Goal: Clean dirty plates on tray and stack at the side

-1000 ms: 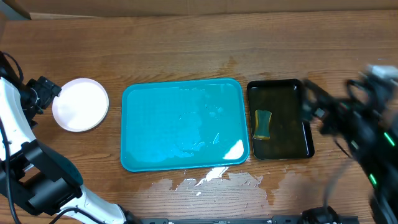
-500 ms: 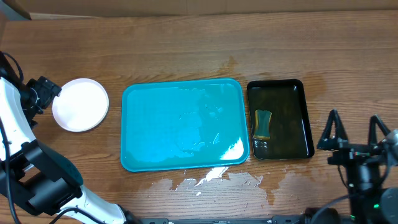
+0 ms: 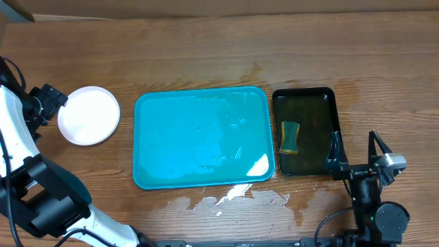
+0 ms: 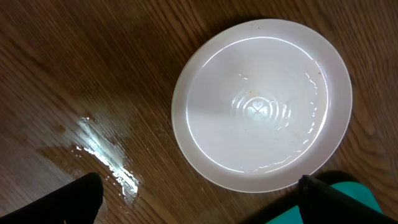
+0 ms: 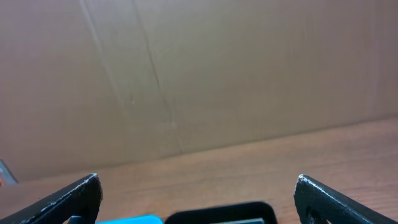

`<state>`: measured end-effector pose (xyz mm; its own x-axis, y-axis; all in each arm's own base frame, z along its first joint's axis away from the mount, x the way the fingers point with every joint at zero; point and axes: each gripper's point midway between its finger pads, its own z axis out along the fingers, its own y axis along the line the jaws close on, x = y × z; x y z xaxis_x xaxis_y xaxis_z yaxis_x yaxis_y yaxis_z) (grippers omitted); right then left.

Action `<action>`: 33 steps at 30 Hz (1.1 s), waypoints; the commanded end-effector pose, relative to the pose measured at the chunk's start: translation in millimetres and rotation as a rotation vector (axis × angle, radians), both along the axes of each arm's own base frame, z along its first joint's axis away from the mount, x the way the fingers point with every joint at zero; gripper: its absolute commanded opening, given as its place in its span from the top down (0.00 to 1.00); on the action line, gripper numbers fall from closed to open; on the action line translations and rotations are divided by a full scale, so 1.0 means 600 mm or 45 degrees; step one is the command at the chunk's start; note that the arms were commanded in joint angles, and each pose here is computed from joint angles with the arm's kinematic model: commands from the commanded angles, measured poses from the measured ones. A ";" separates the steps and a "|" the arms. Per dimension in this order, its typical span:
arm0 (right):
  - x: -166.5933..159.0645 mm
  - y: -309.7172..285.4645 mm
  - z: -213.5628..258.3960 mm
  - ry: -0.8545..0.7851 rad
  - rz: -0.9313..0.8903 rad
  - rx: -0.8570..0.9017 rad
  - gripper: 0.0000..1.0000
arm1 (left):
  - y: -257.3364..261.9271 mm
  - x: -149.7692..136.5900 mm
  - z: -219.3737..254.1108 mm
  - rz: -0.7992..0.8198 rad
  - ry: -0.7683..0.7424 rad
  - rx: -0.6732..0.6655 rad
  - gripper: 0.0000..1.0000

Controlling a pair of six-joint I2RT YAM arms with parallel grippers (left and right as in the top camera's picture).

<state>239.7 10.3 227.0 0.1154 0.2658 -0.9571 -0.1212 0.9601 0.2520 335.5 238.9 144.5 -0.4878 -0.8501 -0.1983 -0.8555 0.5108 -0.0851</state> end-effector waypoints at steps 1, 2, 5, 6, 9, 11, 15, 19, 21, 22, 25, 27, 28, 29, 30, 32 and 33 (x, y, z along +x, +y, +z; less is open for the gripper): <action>0.005 0.000 -0.032 0.038 0.006 0.009 0.00 | 0.002 0.008 0.029 0.004 -0.056 0.031 0.00; 0.008 0.000 -0.047 0.061 0.007 0.011 0.00 | 0.002 0.008 0.029 0.004 -0.056 0.031 0.00; 0.010 0.001 -0.088 0.191 0.011 0.020 0.00 | 0.002 0.008 0.029 0.003 -0.056 0.031 0.00; 0.010 0.000 -0.090 0.199 0.010 0.021 0.00 | 0.002 0.008 0.029 0.003 -0.056 0.031 0.00; 0.010 0.000 -0.089 0.197 0.010 0.021 0.00 | 0.002 0.008 0.029 0.003 -0.056 0.031 0.00; 0.010 0.000 -0.089 0.197 0.010 0.021 0.00 | 0.002 0.008 0.029 0.004 -0.056 0.031 0.00; 0.010 0.000 -0.089 0.197 0.010 0.021 0.00 | 0.002 0.008 0.029 0.004 -0.056 0.031 0.00; 0.010 0.000 -0.089 0.197 0.010 0.021 0.00 | 0.002 0.008 0.029 0.004 -0.056 0.031 0.00; 0.010 0.000 -0.089 0.197 0.010 0.021 0.00 | 0.002 0.008 0.029 0.004 -0.056 0.031 0.00; 0.010 0.000 -0.089 0.197 0.010 0.021 0.00 | 0.002 0.008 0.029 0.004 -0.056 0.031 0.00; 0.010 0.000 -0.089 0.197 0.010 0.021 0.00 | 0.002 0.008 0.029 0.004 -0.056 0.031 0.00; 0.010 0.000 -0.089 0.197 0.010 0.021 0.00 | 0.002 0.008 0.029 0.004 -0.056 0.031 0.00; 0.010 0.000 -0.089 0.197 0.010 0.021 0.00 | 0.002 0.008 0.029 0.004 -0.056 0.031 0.00; 0.010 0.000 -0.089 0.197 0.010 0.021 0.00 | 0.002 0.008 0.029 0.004 -0.056 0.031 0.00; 0.010 0.000 -0.089 0.197 0.010 0.021 0.00 | 0.002 0.008 0.029 0.004 -0.056 0.031 0.00; 0.010 0.000 -0.089 0.197 0.010 0.021 0.00 | 0.002 0.008 0.029 0.003 -0.056 0.031 0.00; 0.010 0.000 -0.089 0.197 0.010 0.021 0.00 | 0.002 0.008 0.029 0.003 -0.056 0.031 0.00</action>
<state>245.7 11.7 174.9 -0.0399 0.2756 -0.9604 -0.0889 0.9564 0.2781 335.5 238.9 144.5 -0.4878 -0.8501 -0.1983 -0.8555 0.5108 -0.0851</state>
